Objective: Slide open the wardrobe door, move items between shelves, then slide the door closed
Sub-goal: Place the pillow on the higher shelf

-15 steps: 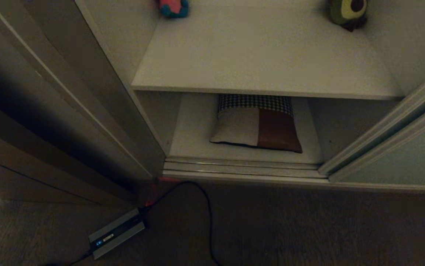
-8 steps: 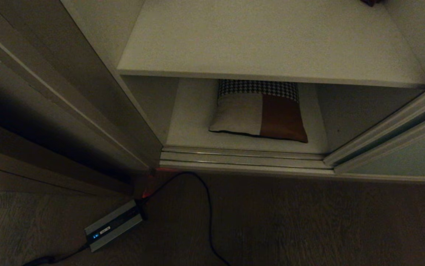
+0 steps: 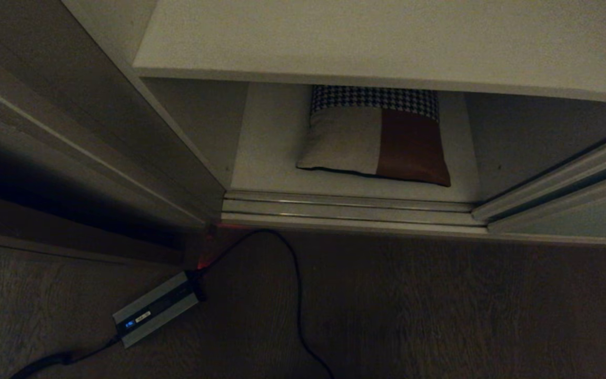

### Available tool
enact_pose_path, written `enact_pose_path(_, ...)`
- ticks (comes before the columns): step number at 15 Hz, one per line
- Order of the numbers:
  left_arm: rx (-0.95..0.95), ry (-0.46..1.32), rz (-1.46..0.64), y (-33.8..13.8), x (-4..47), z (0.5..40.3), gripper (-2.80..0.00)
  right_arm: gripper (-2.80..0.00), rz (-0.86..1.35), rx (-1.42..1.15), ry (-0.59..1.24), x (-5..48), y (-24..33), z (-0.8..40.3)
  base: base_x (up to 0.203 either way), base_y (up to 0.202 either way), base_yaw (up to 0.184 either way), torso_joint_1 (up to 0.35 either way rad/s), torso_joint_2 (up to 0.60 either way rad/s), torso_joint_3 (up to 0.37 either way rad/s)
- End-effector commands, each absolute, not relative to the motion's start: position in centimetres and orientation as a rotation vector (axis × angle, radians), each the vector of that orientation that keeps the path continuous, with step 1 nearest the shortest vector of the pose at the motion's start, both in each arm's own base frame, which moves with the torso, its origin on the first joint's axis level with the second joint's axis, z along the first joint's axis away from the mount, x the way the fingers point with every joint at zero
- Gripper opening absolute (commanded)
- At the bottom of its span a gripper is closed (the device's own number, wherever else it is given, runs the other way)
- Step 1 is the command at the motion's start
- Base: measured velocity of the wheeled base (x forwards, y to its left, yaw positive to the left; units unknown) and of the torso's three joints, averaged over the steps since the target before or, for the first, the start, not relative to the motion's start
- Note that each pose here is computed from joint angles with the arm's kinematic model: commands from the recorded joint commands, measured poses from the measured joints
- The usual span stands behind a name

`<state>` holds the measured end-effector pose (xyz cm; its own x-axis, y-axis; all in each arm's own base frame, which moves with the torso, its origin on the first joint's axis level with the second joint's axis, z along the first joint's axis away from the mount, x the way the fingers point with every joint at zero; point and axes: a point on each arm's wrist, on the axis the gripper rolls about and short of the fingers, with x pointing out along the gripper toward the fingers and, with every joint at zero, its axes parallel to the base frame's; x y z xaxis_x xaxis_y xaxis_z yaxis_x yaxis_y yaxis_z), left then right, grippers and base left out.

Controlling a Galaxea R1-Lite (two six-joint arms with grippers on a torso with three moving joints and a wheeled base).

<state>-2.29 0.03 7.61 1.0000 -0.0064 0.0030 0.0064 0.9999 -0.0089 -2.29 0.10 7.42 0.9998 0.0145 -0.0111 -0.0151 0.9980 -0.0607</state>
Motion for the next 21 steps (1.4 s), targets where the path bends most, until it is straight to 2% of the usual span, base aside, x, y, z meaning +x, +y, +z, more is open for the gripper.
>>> enact_pose_path(1, -0.009, -0.003, -0.006, 0.03, -2.29, 7.61, -2.8, -2.8, 0.016, -0.063, 0.015, -2.26, 0.1, 7.33, 0.0, 0.0, 0.0, -0.002, 0.01, -0.193)
enact_pose_path(21, -0.011, -0.006, -0.006, 0.03, -2.28, 7.61, -2.8, -2.8, 0.016, -0.061, 0.015, -2.26, 0.1, 7.34, 0.0, 0.0, 0.0, 0.004, 0.0, -0.198)
